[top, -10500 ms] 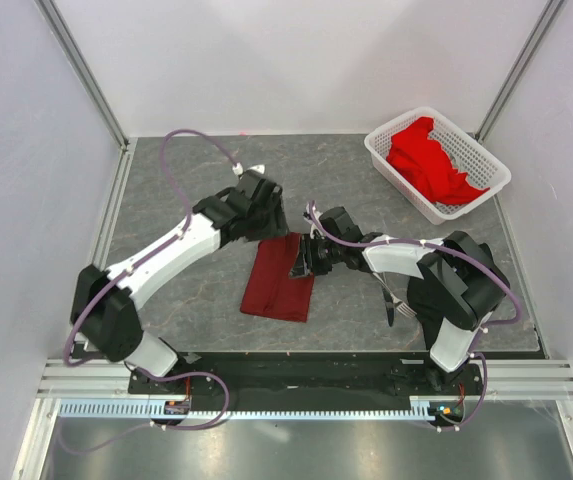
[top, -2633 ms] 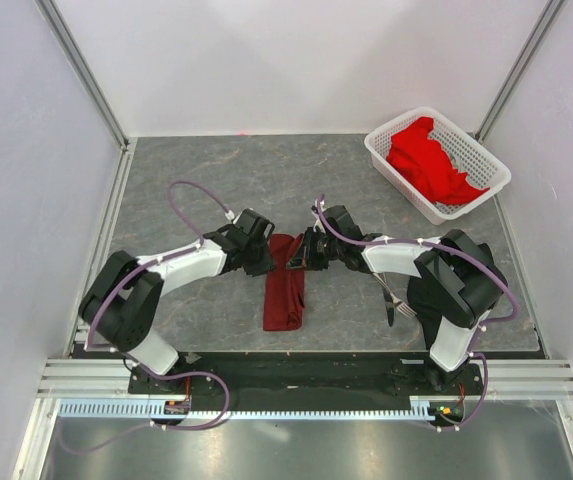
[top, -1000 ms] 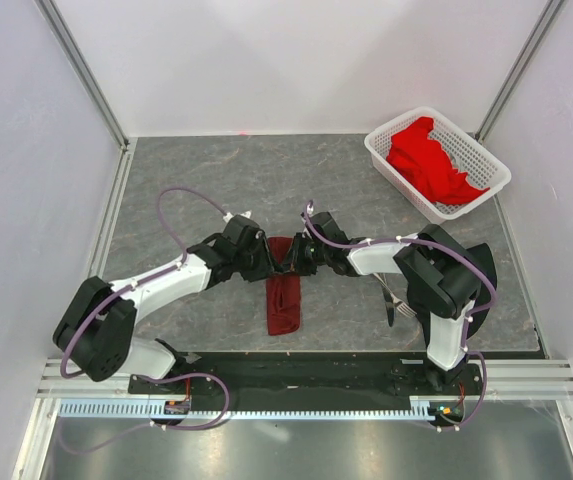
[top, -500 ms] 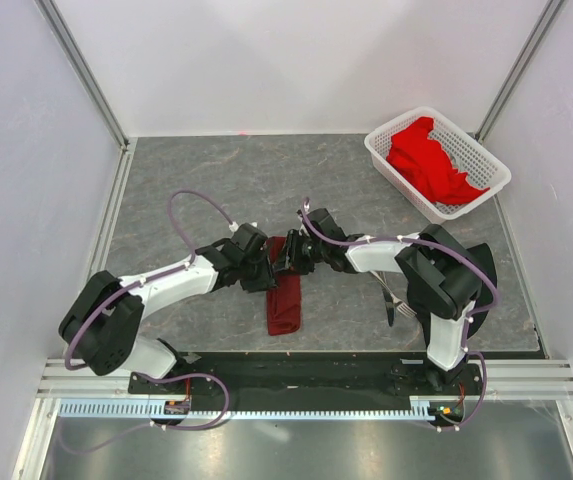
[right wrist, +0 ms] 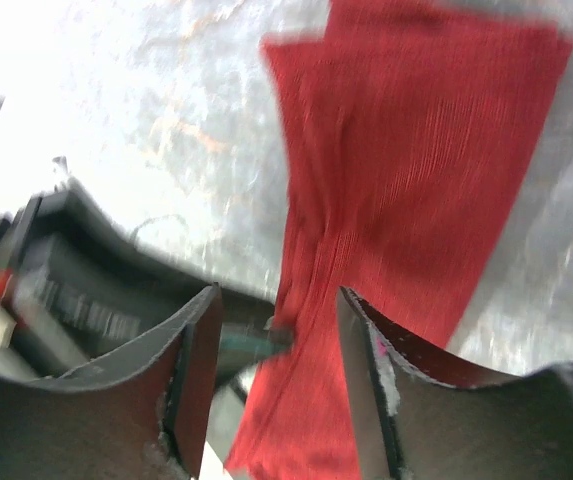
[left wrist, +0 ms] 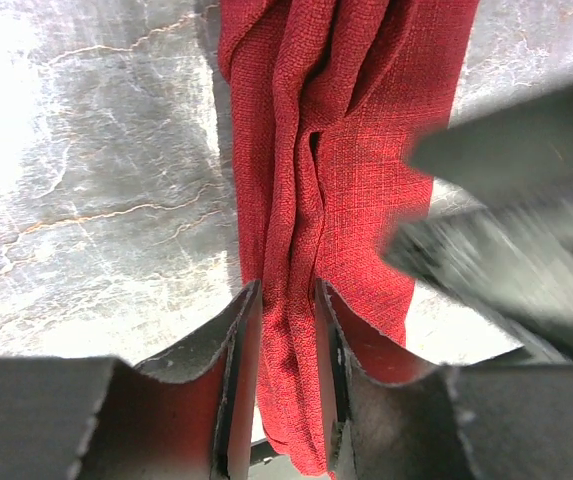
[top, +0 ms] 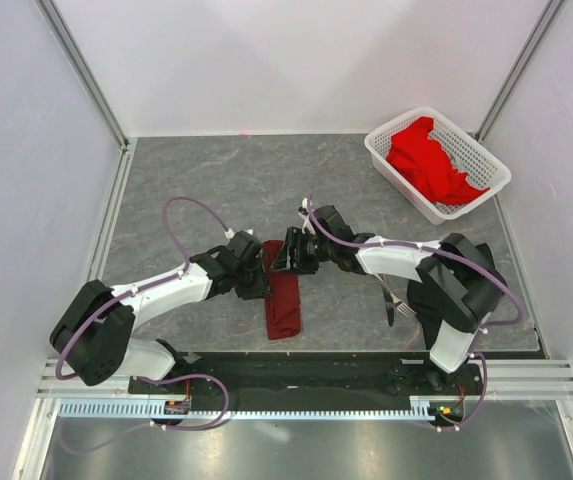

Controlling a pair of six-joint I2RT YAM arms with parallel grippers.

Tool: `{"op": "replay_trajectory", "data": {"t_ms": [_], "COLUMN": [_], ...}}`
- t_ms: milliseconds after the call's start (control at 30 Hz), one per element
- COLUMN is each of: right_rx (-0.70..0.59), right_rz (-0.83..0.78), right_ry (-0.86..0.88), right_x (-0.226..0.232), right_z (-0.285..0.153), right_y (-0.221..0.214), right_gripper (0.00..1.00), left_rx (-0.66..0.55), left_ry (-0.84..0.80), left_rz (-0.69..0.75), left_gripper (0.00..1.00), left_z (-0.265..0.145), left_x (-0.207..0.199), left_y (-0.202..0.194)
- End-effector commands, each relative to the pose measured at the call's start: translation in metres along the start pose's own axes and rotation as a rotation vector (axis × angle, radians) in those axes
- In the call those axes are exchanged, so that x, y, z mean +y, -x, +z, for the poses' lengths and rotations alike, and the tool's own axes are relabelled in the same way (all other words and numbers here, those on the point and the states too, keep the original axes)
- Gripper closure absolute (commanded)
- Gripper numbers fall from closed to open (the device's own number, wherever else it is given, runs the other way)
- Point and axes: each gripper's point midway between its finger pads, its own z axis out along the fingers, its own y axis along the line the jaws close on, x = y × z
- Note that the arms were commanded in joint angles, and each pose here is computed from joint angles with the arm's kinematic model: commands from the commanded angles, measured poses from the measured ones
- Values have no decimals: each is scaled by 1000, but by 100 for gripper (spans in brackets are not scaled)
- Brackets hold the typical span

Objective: Fold the napkin into a case and place the utensils inside
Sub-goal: Fold the 2/3-rectangle-folded napkin at the center of the board, then smooth out the top corner of the smaller-rectangle-folded napkin from the folded napkin.

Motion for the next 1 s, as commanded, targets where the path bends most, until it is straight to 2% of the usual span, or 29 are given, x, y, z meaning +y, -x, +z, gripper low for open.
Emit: {"op": "replay_trajectory", "data": {"t_ms": [0, 100, 133, 267, 333, 400, 533, 667, 967], "right_rx": [25, 52, 61, 100, 102, 103, 100, 96, 92], "right_rz": [-18, -15, -9, -4, 3, 11, -34, -28, -20], "right_ry": [72, 88, 88, 105, 112, 99, 47, 55, 57], "right_x": [14, 13, 11, 14, 14, 8, 0, 0, 0], "right_z": [-22, -23, -21, -15, -14, -15, -15, -15, -20], "right_y": [-26, -48, -54, -75, -82, -87, -85, -86, -89], "right_gripper": [47, 57, 65, 75, 83, 84, 85, 85, 85], "left_rx": [-11, -38, -43, -50, -52, -90, -168, -163, -126], "left_ry": [-16, -16, -19, -24, -18, -3, -67, -69, 66], "left_rz": [-17, -18, -15, -14, -8, 5, 64, 72, 54], "left_gripper": [67, 69, 69, 70, 70, 69, 65, 65, 71], "left_z": [-5, -8, -10, -11, -13, -19, -35, -25, 26], "left_x": [-4, -5, -7, -10, -12, -13, -50, -65, -35], "left_y": [0, 6, 8, 12, 14, 25, 64, 87, 117]}}
